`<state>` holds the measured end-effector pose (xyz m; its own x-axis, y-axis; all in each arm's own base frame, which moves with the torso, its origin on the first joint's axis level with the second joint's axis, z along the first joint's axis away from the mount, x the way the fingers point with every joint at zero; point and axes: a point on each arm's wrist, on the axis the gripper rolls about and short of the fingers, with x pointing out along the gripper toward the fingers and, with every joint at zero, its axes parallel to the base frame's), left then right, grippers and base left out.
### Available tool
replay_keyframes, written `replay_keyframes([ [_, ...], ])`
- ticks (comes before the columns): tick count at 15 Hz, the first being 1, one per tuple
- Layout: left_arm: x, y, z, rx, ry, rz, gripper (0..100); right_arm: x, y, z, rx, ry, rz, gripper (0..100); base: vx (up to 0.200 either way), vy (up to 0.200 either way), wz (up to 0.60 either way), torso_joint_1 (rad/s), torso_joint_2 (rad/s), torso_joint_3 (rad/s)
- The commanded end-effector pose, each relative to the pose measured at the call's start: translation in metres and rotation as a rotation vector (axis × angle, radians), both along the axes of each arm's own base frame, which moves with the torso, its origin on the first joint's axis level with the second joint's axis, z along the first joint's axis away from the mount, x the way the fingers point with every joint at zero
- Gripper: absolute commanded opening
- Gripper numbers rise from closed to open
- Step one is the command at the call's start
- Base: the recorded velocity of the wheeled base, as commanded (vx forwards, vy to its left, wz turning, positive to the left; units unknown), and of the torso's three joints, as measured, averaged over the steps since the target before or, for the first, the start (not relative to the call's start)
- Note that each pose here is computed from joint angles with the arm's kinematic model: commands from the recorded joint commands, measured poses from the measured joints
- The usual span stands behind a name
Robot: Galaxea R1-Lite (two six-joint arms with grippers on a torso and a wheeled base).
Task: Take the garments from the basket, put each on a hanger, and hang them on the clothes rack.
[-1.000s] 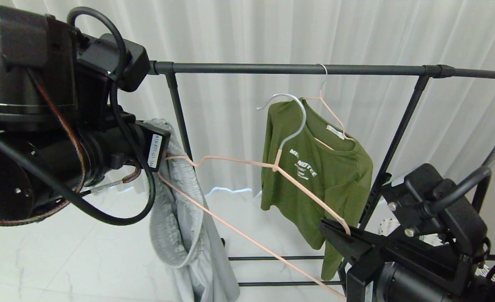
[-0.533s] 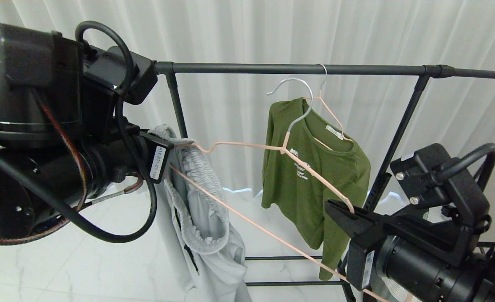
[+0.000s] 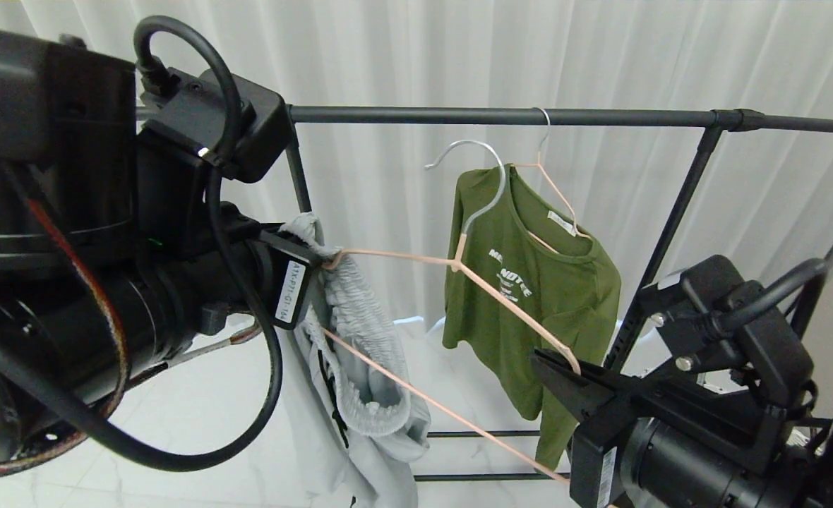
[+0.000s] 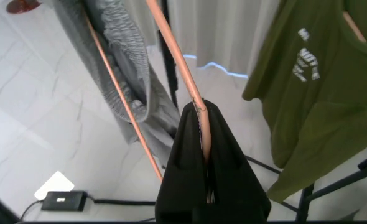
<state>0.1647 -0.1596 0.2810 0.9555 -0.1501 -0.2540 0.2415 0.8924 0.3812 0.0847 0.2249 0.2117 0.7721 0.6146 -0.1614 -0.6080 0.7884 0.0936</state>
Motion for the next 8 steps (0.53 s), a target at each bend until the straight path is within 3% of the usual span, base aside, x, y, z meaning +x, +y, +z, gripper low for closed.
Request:
replay_keyframes([
  [1,-0.006,-0.006,0.001,-0.011,0.0,-0.037,0,0.0,0.006,-0.006,-0.02,0.008,0.009,0,0.0,0.0,0.0,0.0,0.0,0.0],
  [4,-0.016,-0.012,0.005,-0.04,-0.006,-0.086,0,0.004,0.02,-0.013,-0.002,-0.007,0.011,0,0.0,0.0,0.0,0.0,0.0,0.0],
  [8,-0.029,-0.021,0.01,-0.082,-0.01,-0.149,0,0.007,0.028,-0.02,-0.031,-0.039,0.018,0,0.0,0.0,0.0,0.0,0.0,0.0],
])
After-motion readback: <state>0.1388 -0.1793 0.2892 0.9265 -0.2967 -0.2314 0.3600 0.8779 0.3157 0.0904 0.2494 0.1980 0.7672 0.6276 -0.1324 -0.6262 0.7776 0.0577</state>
